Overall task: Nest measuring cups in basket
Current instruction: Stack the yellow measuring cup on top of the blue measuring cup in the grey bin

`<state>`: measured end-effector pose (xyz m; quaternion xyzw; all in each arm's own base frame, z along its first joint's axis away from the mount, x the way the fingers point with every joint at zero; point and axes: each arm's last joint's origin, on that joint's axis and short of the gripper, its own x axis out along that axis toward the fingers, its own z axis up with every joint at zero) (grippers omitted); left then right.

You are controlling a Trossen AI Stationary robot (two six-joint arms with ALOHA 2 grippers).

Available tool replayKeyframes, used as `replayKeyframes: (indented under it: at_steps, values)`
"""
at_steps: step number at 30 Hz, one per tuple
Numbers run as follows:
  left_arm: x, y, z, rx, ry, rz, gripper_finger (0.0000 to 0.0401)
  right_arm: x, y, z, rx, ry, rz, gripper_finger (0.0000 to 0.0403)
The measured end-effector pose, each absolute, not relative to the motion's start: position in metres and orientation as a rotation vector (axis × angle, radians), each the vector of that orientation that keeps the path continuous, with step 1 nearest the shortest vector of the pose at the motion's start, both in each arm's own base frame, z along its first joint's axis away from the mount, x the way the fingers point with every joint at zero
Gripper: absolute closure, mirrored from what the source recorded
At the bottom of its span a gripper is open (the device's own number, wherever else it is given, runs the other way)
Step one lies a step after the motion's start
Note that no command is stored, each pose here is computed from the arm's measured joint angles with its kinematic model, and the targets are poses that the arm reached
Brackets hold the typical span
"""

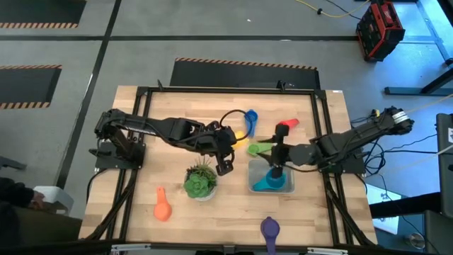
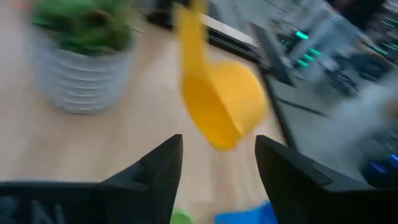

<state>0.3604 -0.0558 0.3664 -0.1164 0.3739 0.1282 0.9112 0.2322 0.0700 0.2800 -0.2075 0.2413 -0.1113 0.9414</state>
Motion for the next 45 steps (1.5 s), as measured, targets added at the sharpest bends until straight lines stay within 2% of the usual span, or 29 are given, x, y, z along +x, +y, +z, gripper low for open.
replayKeyframes:
  at_steps: [6,16,30,45]
  values:
    - [0.361,-0.056,0.367,-0.240,0.763,0.261,0.0400,0.242,0.070,0.267,-0.406,0.517,-0.420,0.0196]
    - [0.363,-0.056,0.369,-0.248,0.734,0.255,0.0400,0.256,0.070,0.248,-0.365,0.562,-0.429,0.0196]
    - [0.366,-0.058,0.372,-0.269,0.698,0.221,0.0400,0.268,0.048,0.248,-0.300,0.541,-0.486,0.0199]
    - [0.366,-0.058,0.372,-0.267,0.698,0.223,0.0399,0.270,0.046,0.251,-0.275,0.512,-0.475,0.0311]
